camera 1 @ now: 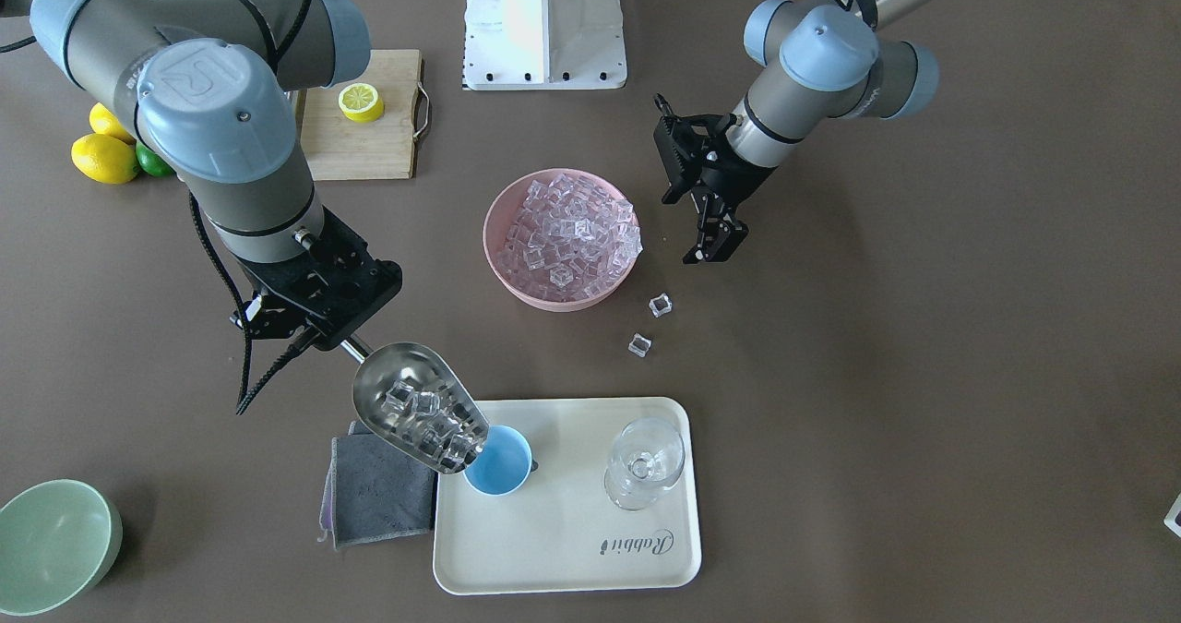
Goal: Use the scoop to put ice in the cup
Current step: 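Tip scoop over blue cup with right gripper while left gripper withdraws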
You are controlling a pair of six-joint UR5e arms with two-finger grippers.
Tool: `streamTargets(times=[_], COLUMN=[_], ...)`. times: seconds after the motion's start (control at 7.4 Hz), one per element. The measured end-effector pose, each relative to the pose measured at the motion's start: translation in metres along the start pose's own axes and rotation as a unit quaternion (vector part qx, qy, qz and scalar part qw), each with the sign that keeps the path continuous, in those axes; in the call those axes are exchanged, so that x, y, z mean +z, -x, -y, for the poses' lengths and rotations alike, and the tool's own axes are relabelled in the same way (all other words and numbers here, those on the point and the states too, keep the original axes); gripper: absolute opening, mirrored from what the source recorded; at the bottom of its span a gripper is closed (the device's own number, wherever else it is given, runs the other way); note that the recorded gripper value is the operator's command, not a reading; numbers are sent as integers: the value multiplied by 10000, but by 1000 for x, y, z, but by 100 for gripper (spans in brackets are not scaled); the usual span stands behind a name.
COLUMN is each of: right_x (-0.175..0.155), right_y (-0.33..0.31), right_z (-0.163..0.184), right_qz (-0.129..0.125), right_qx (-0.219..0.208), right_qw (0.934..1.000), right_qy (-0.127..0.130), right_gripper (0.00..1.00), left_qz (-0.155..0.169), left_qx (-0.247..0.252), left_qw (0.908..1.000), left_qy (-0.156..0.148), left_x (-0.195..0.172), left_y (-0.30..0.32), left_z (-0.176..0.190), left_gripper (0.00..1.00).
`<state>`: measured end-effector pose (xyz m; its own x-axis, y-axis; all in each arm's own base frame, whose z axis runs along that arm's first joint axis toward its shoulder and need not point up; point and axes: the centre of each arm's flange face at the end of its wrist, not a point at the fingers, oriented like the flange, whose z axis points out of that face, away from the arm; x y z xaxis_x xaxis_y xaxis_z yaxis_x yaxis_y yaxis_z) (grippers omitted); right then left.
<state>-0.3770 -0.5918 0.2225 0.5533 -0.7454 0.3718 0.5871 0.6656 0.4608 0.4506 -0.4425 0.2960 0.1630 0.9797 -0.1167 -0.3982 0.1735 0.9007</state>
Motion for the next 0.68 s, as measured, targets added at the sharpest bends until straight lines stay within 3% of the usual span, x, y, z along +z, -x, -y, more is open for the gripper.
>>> streamTargets(times=[0.41, 0.68], right_x=[-7, -7], right_y=[-1, -4], right_z=[27, 33], right_qz=[-128, -194], right_qx=[-432, -641], right_qw=[9979, 9954], right_qy=[467, 690], right_gripper=[0, 0], left_qz=[-130, 22], left_qx=[-491, -880], left_qw=[9977, 9933], left_qy=[444, 753], left_x=[-38, -67], left_y=[22, 43], left_z=[-17, -29], left_gripper=[99, 99])
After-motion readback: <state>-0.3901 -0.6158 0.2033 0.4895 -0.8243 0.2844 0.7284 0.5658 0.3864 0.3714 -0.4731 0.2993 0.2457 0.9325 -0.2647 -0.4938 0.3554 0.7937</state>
